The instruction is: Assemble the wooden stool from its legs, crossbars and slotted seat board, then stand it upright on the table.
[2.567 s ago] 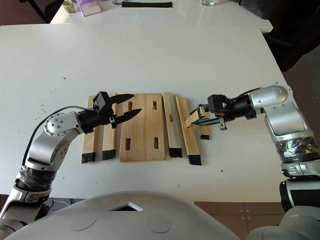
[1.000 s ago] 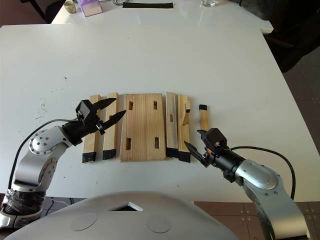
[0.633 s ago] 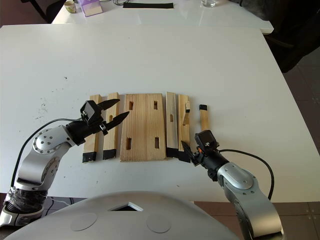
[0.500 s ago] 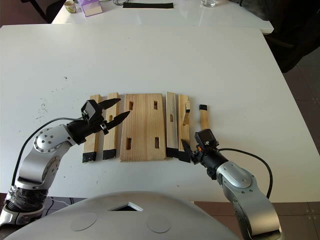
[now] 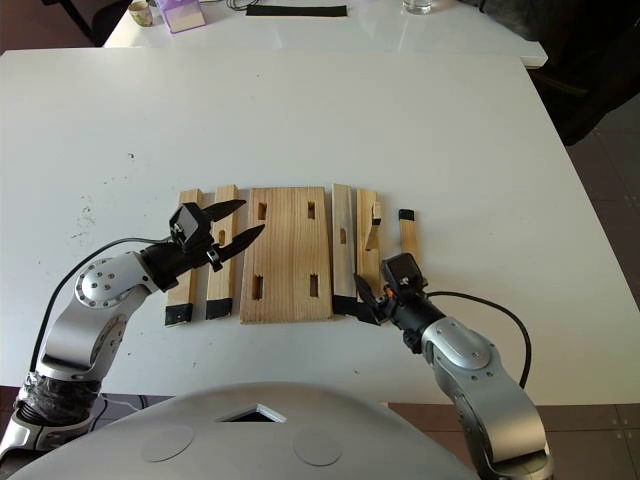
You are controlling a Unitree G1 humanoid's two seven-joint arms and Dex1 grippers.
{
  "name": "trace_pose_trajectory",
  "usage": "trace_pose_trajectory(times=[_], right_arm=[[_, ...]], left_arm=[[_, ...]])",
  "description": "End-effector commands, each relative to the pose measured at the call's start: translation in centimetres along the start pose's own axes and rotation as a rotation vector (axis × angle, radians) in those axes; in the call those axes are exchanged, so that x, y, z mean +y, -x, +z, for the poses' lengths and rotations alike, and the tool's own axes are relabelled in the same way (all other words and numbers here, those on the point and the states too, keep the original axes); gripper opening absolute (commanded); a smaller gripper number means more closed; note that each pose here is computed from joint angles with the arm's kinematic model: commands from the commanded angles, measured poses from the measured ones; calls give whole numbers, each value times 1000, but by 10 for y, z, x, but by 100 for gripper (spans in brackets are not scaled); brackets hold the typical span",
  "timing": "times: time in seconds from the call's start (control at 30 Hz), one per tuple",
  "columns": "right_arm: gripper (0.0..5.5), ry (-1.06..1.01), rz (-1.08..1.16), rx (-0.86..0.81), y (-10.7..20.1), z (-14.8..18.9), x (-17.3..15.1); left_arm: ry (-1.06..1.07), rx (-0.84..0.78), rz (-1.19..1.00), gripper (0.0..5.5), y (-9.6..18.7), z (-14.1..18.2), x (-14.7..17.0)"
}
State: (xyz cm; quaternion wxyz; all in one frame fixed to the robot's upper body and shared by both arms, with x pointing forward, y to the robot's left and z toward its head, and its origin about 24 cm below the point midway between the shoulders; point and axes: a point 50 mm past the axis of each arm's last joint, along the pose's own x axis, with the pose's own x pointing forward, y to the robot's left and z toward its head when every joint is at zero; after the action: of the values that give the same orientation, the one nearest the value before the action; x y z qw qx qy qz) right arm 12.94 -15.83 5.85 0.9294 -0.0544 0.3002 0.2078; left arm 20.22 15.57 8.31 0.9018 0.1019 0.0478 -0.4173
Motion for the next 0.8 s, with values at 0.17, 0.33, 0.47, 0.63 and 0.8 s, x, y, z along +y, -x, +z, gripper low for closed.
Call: trace_pose_trajectory(times=[0.17, 0.33, 0.47, 0.63, 0.8], right_arm=[[310, 4, -54, 68, -3, -15, -9], [310, 20, -69, 99, 2, -23, -17], [310, 41, -39, 120, 4, -26, -20], [310, 60, -13, 152, 8, -30, -23], [281, 54, -12, 153, 6, -33, -27]], left_arm=[[-6, 11, 7, 275, -1, -2, -2], [-3, 16, 15, 275, 1, -3, -3], [-1, 19, 29, 275, 2, -4, -6], [5, 23, 42, 275, 2, -6, -9], [7, 21, 55, 275, 2, -6, -10]])
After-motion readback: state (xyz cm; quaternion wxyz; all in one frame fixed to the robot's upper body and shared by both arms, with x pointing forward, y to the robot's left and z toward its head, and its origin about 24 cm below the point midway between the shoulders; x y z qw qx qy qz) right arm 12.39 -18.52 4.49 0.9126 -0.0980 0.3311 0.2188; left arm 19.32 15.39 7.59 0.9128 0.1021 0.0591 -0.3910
